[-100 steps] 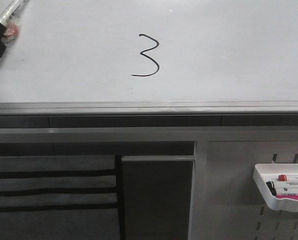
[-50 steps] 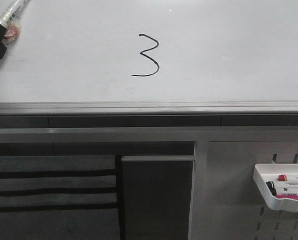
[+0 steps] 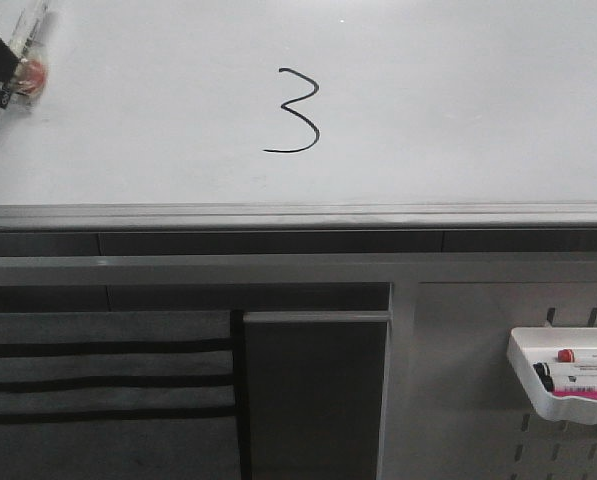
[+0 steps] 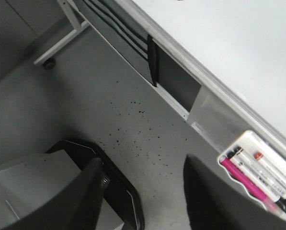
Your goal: Write number 3 on whiteboard
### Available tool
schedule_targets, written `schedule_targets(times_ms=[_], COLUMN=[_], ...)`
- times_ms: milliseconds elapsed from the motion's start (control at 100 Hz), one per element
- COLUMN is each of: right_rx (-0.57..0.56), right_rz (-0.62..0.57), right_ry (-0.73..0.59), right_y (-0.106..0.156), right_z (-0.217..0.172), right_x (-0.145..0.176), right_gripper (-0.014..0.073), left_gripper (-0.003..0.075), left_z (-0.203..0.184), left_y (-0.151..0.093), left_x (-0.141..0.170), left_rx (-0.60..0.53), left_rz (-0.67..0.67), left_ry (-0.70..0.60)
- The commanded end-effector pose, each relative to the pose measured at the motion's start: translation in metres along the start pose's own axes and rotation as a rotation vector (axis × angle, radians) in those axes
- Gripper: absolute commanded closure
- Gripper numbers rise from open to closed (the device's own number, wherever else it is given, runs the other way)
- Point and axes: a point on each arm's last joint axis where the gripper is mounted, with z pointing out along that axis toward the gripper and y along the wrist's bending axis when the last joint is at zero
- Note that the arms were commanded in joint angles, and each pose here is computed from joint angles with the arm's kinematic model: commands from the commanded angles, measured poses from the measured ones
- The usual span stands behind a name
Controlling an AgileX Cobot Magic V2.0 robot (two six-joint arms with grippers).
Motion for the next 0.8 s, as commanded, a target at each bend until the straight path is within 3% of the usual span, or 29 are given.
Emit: schedule_targets(times_ms=[0,180,370,550,670,790], right_rx=[0.094,0.295,0.362,0.427,0.465,0.502], right_rz=[0.117,0.343,0.392,0.403,0.386,0.347], right_ry=[-0.074,-0.145,-0.288,-0.42,-0.504,-0.568], right_y=[0.002,0.003,0.011,0.015,0.022,0.028], right_z=[-0.018,-0.04,-0.032,-0.015,-0.015,-0.017], right_x=[-0.003,0.01,0.037,0.067,0.083,0.093], right_gripper=[0.0261,0.0261,0.0261,0.0268,0.0413,0.0611], left_gripper=[0.0321,0.0321,0.0321,0.0321,0.0356,0.0488], left_z=[-0.033,-0.08,-0.127,-0.158,-0.165,-0.162], left_y=[-0.001,-0.018,-0.021,-0.029,-0.033,-0.036], left_x=[-0.021,-0.019,-0.009,0.005,0.025,0.05], left_rx=[-0.012,0.073,-0.015,-0.057,-0.094,-0.133], left_rz=[0.016,0.049,0.01,-0.079,-0.096,-0.108], left_ry=[-0.098,-0.053,0.01,-0.112,-0.215,-0.279])
